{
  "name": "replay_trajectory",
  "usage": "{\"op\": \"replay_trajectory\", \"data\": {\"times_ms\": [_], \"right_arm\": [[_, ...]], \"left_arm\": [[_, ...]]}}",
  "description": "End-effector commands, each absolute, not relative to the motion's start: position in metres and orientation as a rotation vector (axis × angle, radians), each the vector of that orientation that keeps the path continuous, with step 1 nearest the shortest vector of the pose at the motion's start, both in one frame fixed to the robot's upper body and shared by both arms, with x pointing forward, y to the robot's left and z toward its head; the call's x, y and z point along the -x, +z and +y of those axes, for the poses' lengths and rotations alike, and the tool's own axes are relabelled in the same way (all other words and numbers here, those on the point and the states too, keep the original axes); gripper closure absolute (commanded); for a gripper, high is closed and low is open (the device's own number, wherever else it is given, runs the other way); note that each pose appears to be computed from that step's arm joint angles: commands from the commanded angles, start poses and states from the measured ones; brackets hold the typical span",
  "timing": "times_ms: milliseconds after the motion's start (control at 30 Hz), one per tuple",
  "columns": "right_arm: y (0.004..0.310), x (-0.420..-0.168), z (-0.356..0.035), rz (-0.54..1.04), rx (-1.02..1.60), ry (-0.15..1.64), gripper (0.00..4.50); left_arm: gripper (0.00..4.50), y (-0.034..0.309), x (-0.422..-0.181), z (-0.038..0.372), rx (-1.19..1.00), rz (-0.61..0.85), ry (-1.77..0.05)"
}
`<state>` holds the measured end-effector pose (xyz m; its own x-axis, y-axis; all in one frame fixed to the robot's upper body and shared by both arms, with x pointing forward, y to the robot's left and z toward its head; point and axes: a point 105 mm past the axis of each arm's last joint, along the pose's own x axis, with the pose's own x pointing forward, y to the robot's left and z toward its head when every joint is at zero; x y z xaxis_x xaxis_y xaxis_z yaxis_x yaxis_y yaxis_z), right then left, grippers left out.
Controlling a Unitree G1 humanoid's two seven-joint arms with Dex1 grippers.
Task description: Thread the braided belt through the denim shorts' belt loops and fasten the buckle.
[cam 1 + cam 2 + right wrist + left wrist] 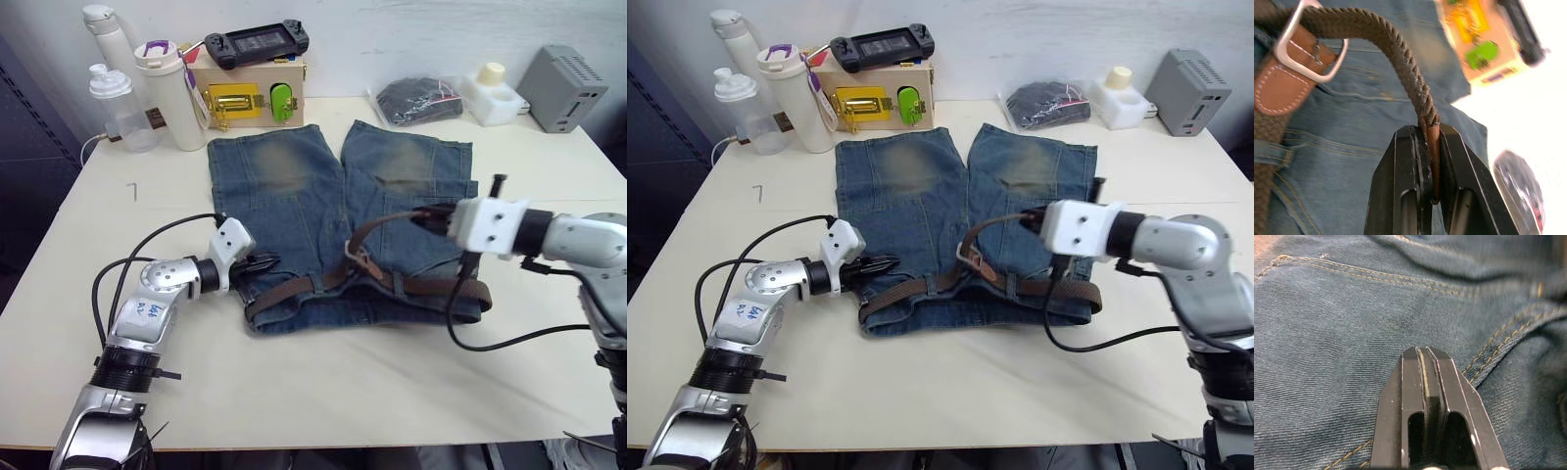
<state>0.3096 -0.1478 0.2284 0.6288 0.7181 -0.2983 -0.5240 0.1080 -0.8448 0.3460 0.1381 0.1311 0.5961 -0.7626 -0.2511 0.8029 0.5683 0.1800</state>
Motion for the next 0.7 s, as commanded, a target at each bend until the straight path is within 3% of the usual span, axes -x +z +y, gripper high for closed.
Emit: {"op": "replay_trajectory", "data": {"times_ms": [33,133,233,400,500,700], "right_arm": [[0.24,-0.308,-0.126,-0.317,1.219,0.915,4.5],[0.241,-0.311,-0.118,-0.339,1.228,0.908,4.5],[0.241,-0.312,-0.113,-0.352,1.23,0.907,4.5],[0.24,-0.313,-0.112,-0.351,1.236,0.909,4.5],[0.238,-0.313,-0.111,-0.346,1.239,0.912,4.5],[0.238,-0.313,-0.11,-0.35,1.238,0.917,4.5]], "left_arm": [[4.44,0.179,-0.343,0.127,-0.291,-0.014,-0.961],[4.44,0.202,-0.333,0.115,-0.261,-0.089,-1.02],[4.44,0.226,-0.309,0.089,-0.207,-0.18,-1.158],[4.44,0.224,-0.301,0.063,-0.209,-0.193,-1.201],[3.61,0.222,-0.306,0.059,-0.199,-0.195,-1.184],[1.2,0.211,-0.312,0.05,-0.294,-0.191,-1.175]]}}
